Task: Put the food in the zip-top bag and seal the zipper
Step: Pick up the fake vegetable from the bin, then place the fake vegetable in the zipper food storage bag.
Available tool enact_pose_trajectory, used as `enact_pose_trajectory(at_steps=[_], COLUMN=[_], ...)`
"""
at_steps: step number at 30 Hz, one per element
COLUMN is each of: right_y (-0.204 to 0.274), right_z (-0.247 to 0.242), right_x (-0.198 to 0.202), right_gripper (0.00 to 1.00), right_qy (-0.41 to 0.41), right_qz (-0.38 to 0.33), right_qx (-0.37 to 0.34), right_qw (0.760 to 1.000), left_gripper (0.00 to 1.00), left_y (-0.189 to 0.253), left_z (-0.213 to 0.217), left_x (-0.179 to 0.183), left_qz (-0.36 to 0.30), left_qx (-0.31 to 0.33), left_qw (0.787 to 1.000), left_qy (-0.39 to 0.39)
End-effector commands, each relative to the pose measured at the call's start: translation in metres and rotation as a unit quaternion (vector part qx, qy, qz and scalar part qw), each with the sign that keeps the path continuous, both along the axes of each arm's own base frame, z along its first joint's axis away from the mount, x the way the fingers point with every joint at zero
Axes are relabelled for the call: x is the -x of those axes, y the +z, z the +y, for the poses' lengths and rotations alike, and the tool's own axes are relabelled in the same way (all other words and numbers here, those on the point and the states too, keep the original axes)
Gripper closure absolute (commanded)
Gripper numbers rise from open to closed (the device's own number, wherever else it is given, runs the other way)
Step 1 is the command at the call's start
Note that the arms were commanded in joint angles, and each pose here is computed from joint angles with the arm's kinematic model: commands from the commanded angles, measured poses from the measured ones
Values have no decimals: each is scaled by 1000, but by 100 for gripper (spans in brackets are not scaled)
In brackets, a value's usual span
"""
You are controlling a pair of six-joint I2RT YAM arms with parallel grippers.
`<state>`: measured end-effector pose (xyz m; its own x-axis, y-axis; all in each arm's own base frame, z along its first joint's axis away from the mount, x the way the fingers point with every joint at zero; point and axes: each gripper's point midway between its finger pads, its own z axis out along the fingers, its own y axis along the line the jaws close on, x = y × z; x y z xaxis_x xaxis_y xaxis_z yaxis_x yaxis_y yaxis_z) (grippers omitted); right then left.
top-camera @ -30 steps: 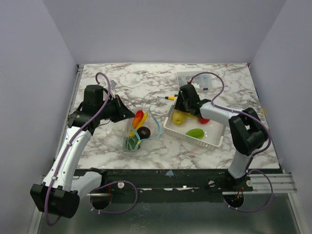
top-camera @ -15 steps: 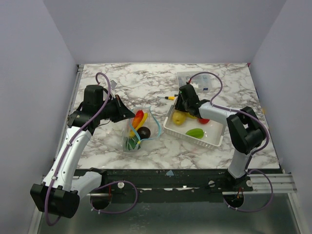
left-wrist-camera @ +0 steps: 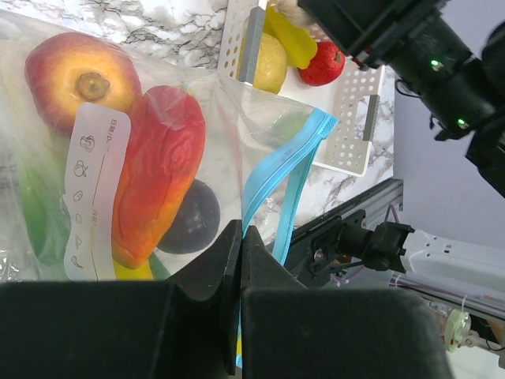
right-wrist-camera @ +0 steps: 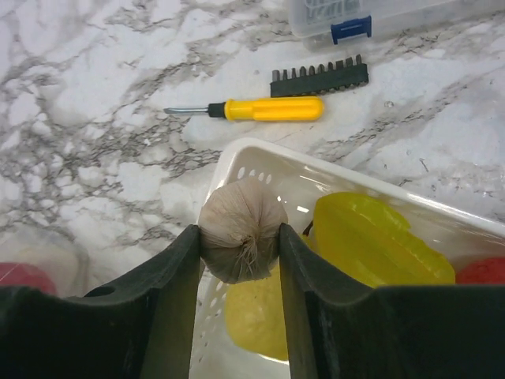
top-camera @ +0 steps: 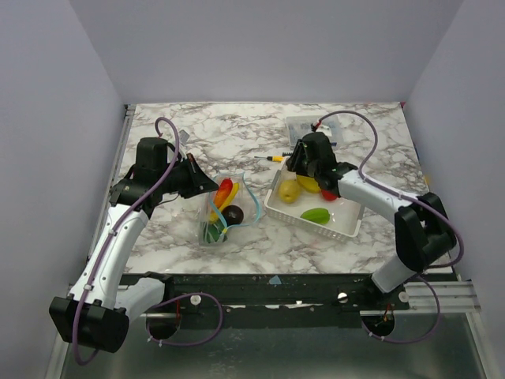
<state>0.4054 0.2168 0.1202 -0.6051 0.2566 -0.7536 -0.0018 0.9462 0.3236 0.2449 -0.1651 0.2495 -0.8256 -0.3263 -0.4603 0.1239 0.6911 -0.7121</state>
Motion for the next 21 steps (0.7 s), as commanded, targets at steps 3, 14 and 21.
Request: enact_pose_trajectory(at_steps=[3,14,21], right_y=[32,134,149], right_z=[4,75,143], right_x=[36,144,205], right_gripper=[62,63,62], right_qy=[60,283,370], right_qz=[-2,-60,-77], right_qx=[-37,-170,-154], right_qw=[998,942,913], left_gripper=[100,100,100], left_y=[5,8,12], left_z=[-4,-4,-5], left_x=[-1,-2,-1], left_qz=[-9,-12,-12], left_qx=[11,12,21], left_qw=[1000,1000,1000], left_qy=[-11,-7,-6])
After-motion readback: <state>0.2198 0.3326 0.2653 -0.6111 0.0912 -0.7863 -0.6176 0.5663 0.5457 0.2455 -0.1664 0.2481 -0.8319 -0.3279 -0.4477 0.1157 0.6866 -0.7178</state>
